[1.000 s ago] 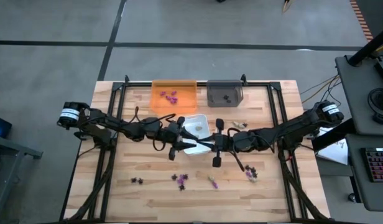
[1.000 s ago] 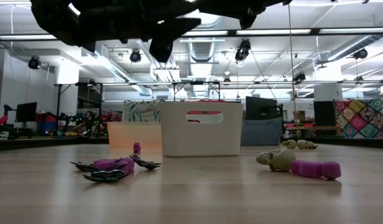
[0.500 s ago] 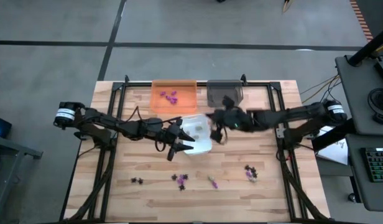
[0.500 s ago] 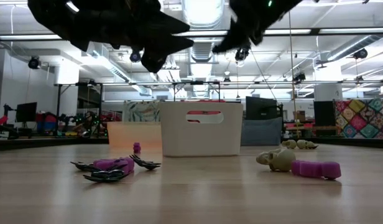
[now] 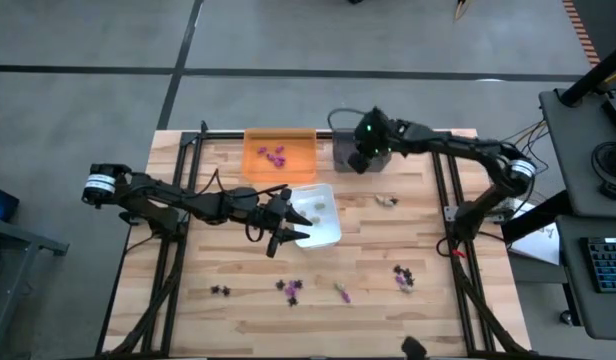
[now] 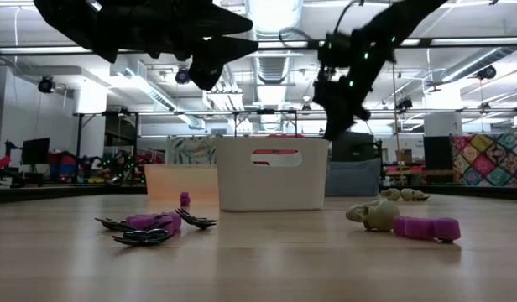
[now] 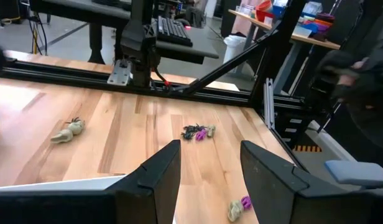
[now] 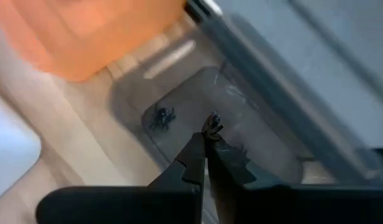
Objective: Sort Halloween decoration
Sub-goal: Put the black spider toy into the black bin, then put the purple skeleton toy into the orange bin
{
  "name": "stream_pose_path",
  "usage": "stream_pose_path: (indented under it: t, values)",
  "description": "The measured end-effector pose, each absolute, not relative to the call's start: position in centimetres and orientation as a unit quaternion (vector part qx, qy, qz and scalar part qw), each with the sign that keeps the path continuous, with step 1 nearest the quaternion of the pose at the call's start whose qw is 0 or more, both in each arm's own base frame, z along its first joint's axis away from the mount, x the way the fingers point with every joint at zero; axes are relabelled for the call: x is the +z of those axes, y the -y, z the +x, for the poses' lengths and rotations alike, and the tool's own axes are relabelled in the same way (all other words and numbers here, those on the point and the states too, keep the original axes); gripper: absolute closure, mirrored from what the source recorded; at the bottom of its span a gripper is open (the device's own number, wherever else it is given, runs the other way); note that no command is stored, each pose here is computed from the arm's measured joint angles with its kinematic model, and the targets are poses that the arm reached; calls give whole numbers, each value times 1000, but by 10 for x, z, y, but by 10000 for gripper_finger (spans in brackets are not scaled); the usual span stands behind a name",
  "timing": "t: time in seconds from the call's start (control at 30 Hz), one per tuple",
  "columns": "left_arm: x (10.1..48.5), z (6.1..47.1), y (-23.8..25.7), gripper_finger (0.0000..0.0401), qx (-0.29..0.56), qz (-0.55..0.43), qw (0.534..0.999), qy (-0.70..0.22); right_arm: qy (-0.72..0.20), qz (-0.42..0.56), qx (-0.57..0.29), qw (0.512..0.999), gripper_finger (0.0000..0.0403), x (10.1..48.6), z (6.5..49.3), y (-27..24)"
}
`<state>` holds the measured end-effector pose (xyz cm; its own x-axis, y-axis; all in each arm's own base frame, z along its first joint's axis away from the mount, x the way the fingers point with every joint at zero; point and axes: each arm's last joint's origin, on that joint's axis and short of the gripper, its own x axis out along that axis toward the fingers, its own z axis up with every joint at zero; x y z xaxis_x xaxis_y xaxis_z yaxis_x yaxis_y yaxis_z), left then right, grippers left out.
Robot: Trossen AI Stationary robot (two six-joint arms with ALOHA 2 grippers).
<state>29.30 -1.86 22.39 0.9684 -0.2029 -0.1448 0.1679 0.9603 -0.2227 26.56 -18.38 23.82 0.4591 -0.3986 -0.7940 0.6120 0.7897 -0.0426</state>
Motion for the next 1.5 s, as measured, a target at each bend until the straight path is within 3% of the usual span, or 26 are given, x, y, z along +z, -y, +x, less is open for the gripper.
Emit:
stream_pose_path:
  t: [0.1,0.4,0.53,0.77,1.2,1.5]
  values:
    - [225,293,19,252,-94,-104,987,-77,-432,169,-277,841,394,224,265,207]
    - [229,295,18,252,-87,-96,989,-69,-529,159,-236,800,394,188,293,238]
    - [229,295,18,252,-87,-91,990,-67,-571,146,-249,769,394,182,298,246]
    - [229,295,18,252,-88,-89,990,-70,-570,145,-252,769,392,184,301,248]
    - [225,294,18,252,-84,-92,988,-89,-561,167,-252,770,285,185,301,248]
    - [208,290,13,252,3,-111,978,-174,-532,179,-267,783,275,213,297,237]
